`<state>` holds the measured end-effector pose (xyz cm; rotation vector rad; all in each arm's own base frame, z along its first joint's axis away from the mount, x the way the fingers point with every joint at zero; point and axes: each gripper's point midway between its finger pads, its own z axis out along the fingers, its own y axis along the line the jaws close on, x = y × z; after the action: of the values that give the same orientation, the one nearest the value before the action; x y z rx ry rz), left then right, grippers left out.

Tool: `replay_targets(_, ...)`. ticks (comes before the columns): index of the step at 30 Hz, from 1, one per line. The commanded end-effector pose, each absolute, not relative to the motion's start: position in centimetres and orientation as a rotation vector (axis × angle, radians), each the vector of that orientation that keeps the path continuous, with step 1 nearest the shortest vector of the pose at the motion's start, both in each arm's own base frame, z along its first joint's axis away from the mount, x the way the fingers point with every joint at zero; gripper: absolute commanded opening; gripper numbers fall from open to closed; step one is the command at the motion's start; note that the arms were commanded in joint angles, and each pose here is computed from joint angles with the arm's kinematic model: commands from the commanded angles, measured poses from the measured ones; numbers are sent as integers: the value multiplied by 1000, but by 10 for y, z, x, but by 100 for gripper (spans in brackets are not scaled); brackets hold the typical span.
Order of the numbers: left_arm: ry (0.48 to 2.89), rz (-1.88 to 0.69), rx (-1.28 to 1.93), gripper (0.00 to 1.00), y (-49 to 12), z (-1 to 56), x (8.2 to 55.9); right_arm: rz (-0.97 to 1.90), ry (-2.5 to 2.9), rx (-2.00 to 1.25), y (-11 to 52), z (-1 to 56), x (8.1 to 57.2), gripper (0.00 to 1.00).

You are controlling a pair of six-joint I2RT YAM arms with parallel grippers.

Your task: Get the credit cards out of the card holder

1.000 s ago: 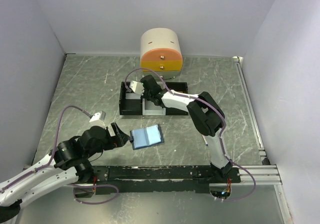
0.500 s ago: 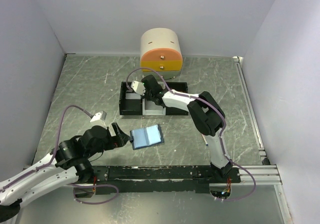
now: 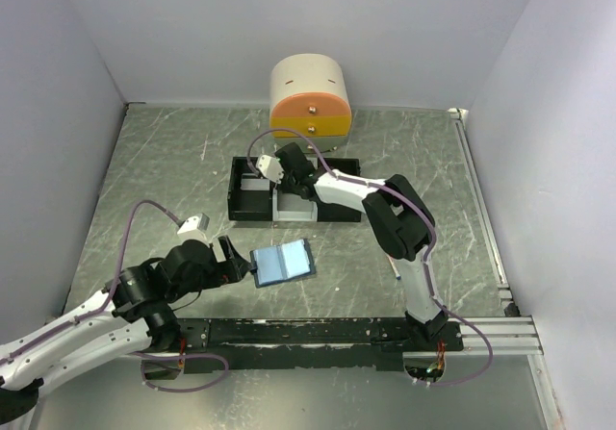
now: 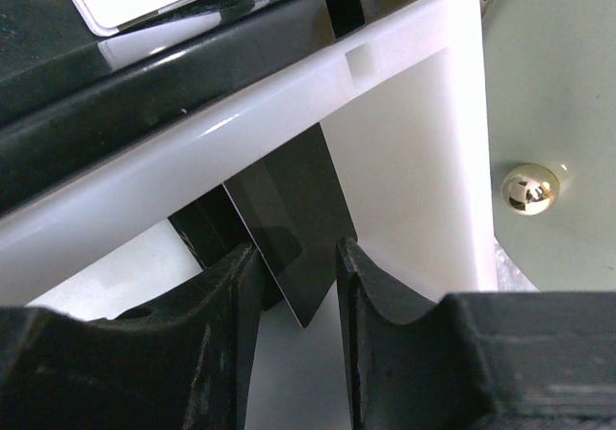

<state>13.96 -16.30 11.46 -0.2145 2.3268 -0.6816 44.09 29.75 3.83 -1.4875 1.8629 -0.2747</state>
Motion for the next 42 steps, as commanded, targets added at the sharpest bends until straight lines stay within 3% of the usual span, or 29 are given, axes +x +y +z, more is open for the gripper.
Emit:
replay_targets(1,2298,-734,-190,99,-171,129,141,-223,1855,-1458,300,57,437,36)
replay_targets(24,2335,-794,-123,100,-193,117,140,-142,1905,-1335,304,75,431,37)
replay_targets(28,2354,-791,-112,100,-197,112,140,-32,1902,-1244,312,106,422,37)
replay_targets(36,2365,-788,-159,98,-203,98,145,517,2062,-693,320,151,351,38)
replay_targets(42,2376,-790,-200,93,-207,86,148,821,2275,-384,303,115,277,36)
